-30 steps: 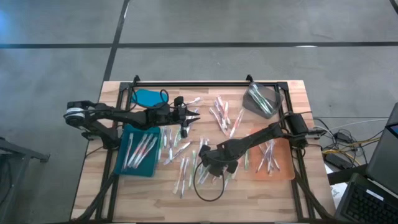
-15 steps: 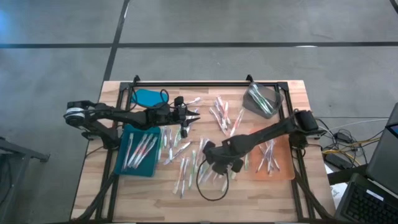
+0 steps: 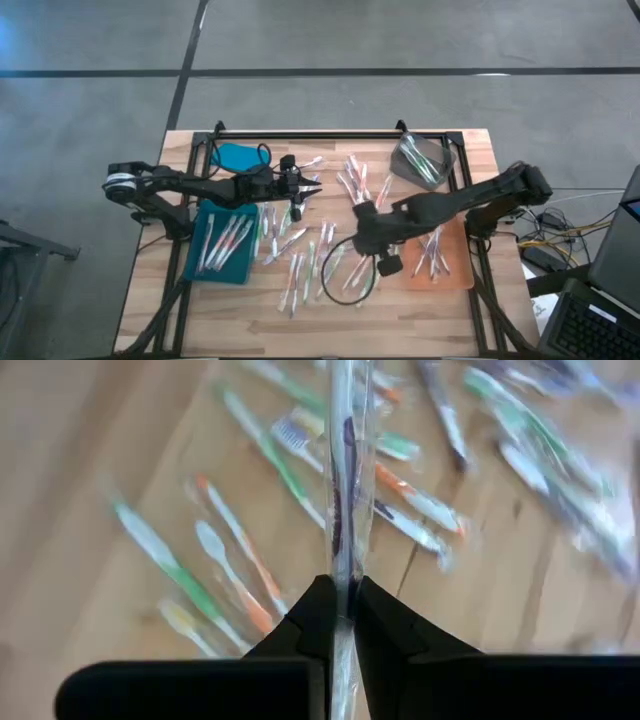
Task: Pick & Place Toothbrushes
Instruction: Put the purple toothbrush into the orange bin
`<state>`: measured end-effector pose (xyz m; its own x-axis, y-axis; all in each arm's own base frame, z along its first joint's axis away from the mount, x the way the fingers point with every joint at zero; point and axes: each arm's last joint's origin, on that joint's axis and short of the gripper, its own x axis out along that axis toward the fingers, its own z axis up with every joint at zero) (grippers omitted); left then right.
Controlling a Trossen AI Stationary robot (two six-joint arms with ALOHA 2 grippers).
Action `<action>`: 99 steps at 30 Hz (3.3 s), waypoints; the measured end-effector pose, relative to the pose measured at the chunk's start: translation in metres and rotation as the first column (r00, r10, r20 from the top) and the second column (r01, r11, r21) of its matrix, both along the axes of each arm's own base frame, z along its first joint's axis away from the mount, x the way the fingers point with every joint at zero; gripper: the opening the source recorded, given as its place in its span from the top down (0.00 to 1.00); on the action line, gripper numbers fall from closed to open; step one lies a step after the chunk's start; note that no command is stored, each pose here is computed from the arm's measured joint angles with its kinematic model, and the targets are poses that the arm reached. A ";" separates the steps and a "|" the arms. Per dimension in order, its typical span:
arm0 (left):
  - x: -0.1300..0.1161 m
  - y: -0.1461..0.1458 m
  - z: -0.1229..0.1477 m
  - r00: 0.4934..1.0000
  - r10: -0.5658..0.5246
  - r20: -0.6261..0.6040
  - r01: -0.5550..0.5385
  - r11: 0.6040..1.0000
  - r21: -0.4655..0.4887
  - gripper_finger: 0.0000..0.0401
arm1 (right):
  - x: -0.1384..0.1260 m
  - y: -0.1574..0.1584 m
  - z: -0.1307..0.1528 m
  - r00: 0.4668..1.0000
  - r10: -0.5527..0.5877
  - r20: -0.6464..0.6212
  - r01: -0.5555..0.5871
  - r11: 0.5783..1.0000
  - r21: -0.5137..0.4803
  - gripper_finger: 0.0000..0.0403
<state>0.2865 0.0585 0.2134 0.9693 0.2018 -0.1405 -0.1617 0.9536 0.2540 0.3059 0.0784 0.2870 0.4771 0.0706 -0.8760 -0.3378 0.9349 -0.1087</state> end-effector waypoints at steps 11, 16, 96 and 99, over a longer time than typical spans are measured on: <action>0.000 0.000 0.000 1.000 0.000 0.000 0.000 1.000 0.000 0.81 | -0.046 -0.014 0.044 0.809 -0.584 -0.071 0.574 0.757 0.311 0.95; 0.000 0.000 0.000 1.000 0.012 -0.001 -0.012 1.000 0.006 0.81 | -0.072 -0.020 0.045 0.601 -0.763 -0.237 0.795 0.539 0.278 0.95; 0.000 0.000 0.000 1.000 0.013 -0.003 -0.013 1.000 0.019 0.81 | -0.137 0.019 -0.137 -0.243 -0.890 -0.385 0.969 -0.243 -0.048 0.95; 0.000 0.001 0.000 1.000 0.013 -0.003 -0.013 1.000 0.020 0.81 | -0.137 0.020 -0.137 -0.247 -0.880 -0.406 0.968 -0.240 -0.068 0.93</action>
<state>0.2866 0.0590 0.2136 0.9662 0.2173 -0.1390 -0.1735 0.9462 0.2730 0.1686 0.0983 0.1502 -0.0159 -0.0777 -0.9968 0.9928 0.1170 -0.0250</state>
